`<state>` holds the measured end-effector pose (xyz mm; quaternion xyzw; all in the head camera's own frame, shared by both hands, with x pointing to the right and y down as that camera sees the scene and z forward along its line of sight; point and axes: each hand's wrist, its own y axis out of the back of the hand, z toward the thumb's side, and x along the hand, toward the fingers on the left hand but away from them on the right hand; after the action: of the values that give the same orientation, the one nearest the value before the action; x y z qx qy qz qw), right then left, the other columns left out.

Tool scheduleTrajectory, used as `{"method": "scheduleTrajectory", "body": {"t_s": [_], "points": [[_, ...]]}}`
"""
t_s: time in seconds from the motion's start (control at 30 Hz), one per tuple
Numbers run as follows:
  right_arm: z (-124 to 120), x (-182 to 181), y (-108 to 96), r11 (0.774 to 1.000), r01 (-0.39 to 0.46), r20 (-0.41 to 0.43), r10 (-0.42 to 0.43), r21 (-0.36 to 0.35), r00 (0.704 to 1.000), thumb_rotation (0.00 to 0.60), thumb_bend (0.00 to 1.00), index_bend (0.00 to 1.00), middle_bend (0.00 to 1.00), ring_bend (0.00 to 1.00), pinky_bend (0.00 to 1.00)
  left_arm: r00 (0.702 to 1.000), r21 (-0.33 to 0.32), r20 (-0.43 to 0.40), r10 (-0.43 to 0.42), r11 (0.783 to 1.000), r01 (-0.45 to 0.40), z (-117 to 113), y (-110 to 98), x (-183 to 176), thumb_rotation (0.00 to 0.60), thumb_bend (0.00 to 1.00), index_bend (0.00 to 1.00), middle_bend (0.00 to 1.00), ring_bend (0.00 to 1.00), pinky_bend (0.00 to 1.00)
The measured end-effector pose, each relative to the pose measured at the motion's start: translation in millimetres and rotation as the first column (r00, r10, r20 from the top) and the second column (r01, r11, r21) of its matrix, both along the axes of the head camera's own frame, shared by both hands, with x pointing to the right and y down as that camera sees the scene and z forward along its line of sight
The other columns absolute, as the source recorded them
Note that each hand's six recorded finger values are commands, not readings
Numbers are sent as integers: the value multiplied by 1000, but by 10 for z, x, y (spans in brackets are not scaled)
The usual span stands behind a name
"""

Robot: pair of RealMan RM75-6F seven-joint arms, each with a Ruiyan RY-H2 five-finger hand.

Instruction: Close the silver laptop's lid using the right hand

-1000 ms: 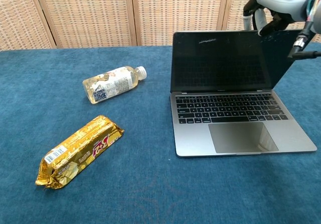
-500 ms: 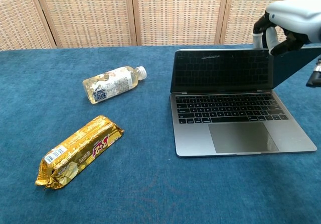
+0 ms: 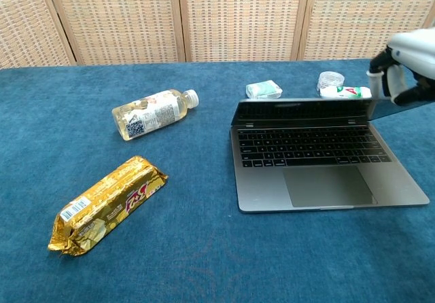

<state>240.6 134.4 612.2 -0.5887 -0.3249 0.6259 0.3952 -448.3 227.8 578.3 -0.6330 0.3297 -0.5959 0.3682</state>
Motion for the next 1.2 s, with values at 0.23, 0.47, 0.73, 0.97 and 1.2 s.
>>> {"method": "scheduleTrajectory", "body": {"t_s": [0.23,0.47,0.73,0.97,1.2], "points": [[70,100,256,999,-31,28,32,-33,999,600,932,485,496,201,84,1000,-3,7,4,1000,-4,12,6,10,600,248,0,0,0,0],[146,181,461,997,-52,50,55,-63,997,600,932,485,496,201,84,1000,-4,8,4,1000,-4,18,9,13,600,249,0,0,0,0],[307,245,664,991,-64,61,72,-113,996,600,932,485,496,201,84,1000,-4,10,7,1000,-7,20,12,20,600,249,0,0,0,0],[488,279,846,983,-75,75,88,-165,993,600,937,485,496,201,84,1000,-8,11,10,1000,-10,30,18,29,600,249,0,0,0,0],[632,236,970,977,-69,92,89,-200,992,600,937,485,495,201,84,1000,-7,11,8,1000,-8,24,16,23,600,250,0,0,0,0]]}}
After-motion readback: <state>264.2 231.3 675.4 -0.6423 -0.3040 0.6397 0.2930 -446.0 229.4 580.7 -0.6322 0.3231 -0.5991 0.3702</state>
